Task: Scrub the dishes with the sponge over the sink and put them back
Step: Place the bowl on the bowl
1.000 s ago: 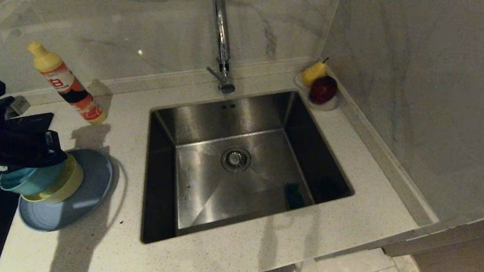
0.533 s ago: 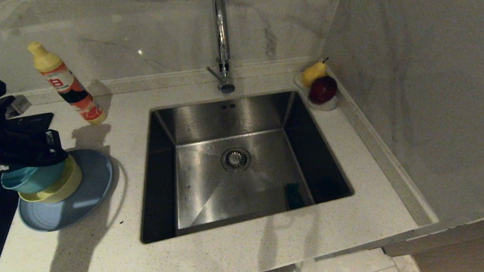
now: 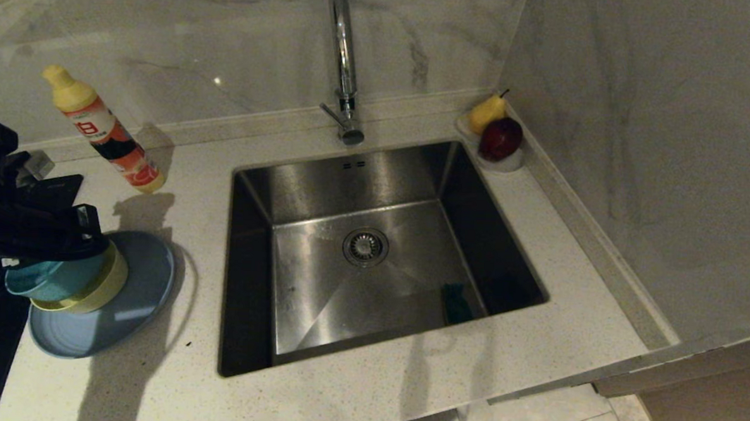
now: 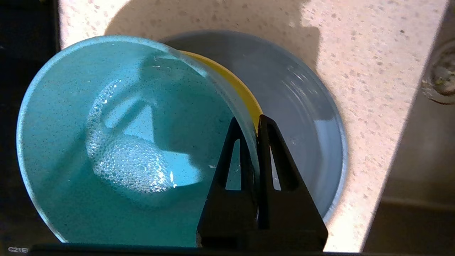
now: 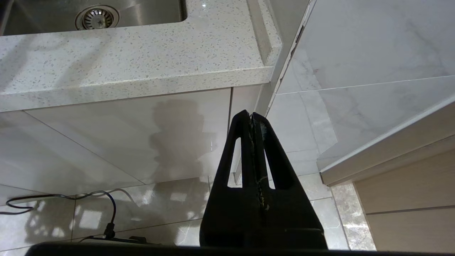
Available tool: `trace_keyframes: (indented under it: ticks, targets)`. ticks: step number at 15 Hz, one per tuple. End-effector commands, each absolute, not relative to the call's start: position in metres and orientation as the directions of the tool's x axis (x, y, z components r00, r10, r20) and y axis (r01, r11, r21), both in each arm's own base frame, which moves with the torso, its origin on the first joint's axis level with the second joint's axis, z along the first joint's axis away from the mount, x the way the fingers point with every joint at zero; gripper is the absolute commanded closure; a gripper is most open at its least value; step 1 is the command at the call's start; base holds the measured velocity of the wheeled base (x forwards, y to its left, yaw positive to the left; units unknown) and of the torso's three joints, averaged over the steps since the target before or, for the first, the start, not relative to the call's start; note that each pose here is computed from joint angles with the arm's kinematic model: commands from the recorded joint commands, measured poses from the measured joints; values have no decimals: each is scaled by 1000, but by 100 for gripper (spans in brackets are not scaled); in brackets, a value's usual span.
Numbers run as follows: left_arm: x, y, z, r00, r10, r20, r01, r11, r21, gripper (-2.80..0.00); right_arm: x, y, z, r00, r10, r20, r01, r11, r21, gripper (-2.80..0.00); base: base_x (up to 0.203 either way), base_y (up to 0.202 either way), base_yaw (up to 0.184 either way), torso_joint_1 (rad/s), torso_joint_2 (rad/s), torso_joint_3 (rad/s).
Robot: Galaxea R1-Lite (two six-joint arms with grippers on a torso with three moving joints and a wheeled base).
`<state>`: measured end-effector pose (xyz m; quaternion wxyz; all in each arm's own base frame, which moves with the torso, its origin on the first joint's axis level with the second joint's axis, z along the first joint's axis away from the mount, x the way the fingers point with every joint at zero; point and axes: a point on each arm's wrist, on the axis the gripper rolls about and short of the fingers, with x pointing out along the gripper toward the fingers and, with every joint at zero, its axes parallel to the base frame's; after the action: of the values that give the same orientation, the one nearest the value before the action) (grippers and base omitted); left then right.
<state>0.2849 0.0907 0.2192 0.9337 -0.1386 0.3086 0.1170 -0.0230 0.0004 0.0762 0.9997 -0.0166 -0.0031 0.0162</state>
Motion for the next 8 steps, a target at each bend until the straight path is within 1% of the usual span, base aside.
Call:
trace_keyframes:
  ticks: [1, 5, 8]
  targets:
    - [288, 90, 217, 784, 141, -605, -307, 934, -180, -280, -23, 0, 76, 999, 34, 8, -33, 999, -34, 0, 0, 0, 0, 0, 0, 0]
    - [289, 90, 223, 802, 141, -580, -303, 933, -193, -280, -23, 0, 76, 999, 34, 8, -33, 999, -34, 0, 0, 0, 0, 0, 0, 0]
    - [283, 88, 244, 840, 148, -521, -293, 933, -208, -280, -23, 0, 76, 999, 34, 8, -33, 999, -34, 0, 0, 0, 0, 0, 0, 0]
